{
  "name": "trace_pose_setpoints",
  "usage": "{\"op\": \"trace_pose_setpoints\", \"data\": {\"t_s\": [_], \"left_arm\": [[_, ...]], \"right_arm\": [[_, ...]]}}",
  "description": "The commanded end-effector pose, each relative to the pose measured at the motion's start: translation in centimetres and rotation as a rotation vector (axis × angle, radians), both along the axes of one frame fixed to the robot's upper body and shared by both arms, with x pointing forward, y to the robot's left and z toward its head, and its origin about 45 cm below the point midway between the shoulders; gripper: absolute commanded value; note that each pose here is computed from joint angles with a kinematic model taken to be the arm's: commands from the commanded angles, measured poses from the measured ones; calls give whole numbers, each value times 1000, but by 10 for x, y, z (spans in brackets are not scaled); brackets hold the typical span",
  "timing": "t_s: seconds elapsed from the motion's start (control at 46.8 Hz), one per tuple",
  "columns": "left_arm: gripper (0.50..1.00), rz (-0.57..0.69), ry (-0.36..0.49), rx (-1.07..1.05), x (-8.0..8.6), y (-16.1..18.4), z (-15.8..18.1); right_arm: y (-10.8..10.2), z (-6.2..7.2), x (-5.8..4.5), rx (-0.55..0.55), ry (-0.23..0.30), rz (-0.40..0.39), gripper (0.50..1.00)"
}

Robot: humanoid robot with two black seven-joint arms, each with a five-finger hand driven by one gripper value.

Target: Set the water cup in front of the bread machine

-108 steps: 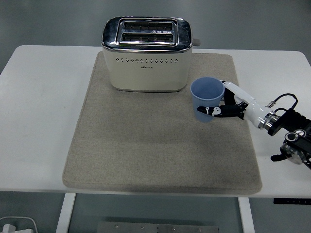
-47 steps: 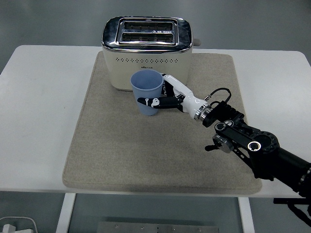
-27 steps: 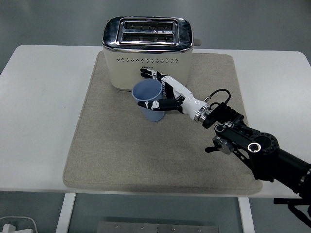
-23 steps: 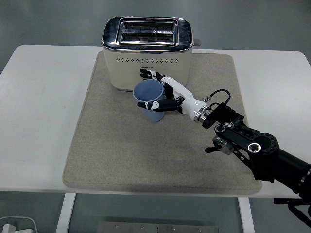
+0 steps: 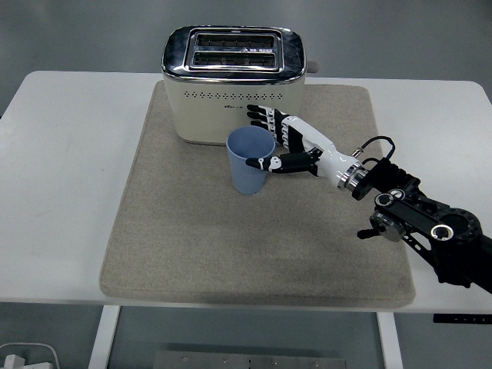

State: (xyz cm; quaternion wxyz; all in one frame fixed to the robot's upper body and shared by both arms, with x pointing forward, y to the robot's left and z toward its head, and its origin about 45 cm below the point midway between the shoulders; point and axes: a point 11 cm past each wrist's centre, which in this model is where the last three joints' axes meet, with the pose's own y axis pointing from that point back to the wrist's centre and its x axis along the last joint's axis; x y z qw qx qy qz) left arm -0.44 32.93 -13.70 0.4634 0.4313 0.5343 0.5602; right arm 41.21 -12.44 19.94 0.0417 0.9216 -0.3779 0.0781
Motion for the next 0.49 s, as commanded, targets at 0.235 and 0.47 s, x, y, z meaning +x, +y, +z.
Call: {"op": "trace_pose_setpoints", "data": {"t_s": [0.235,0.47], "left_arm": [[1000,0,0,-1,0,0,0],[999,0,0,0,0,0,0]], "right_arm": [[-49,6,-4,-36,-11,-31,940],[-110,23,10,-63,-45,-128,940]]}}
